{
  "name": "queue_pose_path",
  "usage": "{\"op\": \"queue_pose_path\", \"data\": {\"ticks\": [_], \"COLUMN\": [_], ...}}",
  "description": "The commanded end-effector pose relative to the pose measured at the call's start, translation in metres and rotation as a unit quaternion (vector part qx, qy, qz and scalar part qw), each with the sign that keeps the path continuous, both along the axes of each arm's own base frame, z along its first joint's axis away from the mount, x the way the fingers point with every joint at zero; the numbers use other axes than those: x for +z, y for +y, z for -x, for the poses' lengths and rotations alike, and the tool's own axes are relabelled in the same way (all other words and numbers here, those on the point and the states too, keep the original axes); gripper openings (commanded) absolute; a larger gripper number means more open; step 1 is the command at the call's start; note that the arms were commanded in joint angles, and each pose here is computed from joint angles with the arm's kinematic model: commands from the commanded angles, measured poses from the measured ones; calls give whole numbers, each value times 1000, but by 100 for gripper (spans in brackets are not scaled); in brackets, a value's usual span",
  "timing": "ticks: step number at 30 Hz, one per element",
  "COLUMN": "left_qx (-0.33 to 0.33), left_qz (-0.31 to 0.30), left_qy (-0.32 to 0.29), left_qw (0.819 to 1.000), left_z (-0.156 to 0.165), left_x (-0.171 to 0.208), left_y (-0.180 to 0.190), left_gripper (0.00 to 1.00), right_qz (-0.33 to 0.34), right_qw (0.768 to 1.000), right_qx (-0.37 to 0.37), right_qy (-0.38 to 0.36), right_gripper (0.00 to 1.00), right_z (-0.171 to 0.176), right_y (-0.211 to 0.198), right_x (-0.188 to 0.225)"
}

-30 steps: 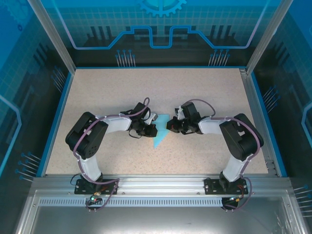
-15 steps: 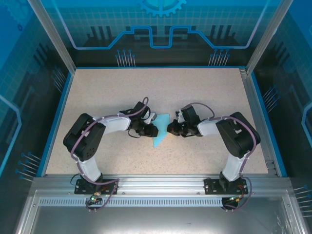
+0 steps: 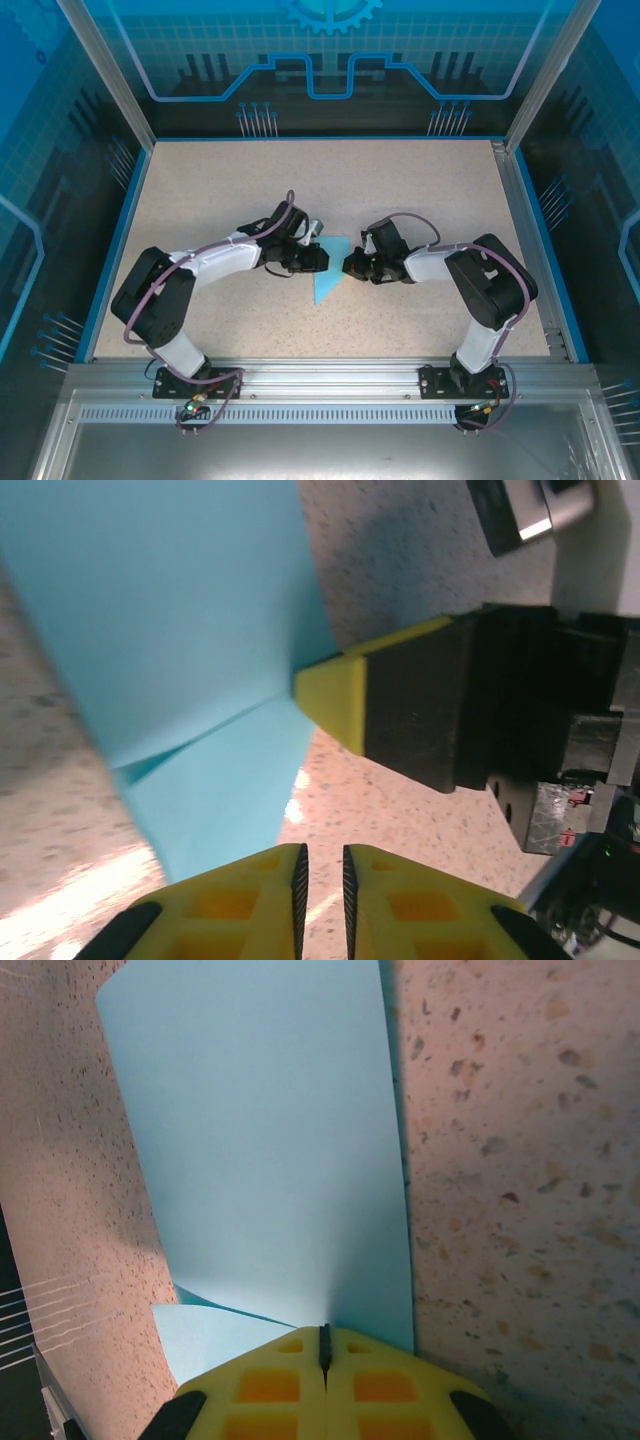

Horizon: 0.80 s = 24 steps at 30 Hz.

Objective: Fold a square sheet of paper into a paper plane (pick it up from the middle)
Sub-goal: Third fold the triangle at the center of the table.

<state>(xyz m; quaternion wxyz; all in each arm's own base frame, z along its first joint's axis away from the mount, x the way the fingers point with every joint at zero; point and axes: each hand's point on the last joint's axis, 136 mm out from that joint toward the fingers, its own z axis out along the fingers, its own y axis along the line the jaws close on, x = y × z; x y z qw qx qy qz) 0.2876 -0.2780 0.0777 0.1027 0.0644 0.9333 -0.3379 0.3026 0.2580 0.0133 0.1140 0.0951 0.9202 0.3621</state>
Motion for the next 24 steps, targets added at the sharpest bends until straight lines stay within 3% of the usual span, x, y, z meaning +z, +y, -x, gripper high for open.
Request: {"op": "queue_pose_path", "data": {"ticks": [1,11,17,24], "left_qx": [0,24,26,16], "left_qz": [13,-41,-52,-62], "left_qy": [51,88,86,79], "left_qw": [999,995,995,995], "left_z": [11,20,22,26], "left_x": [-22,-72,-82,-82], "left_y": [-14,3,8,12], "left_gripper": [16,10,7,6], "right_qz": [-5,-37,-33,-3], "right_qw": [1000,998,998,1000], "right_qx": [10,41,50,17], "right_qy": [10,-27,-7,0], "right_gripper": [1,1,0,0], "right_z": [6,3,18,12], "right_y": [7,20,27,3], "right_x": [3,38,20,-8]}}
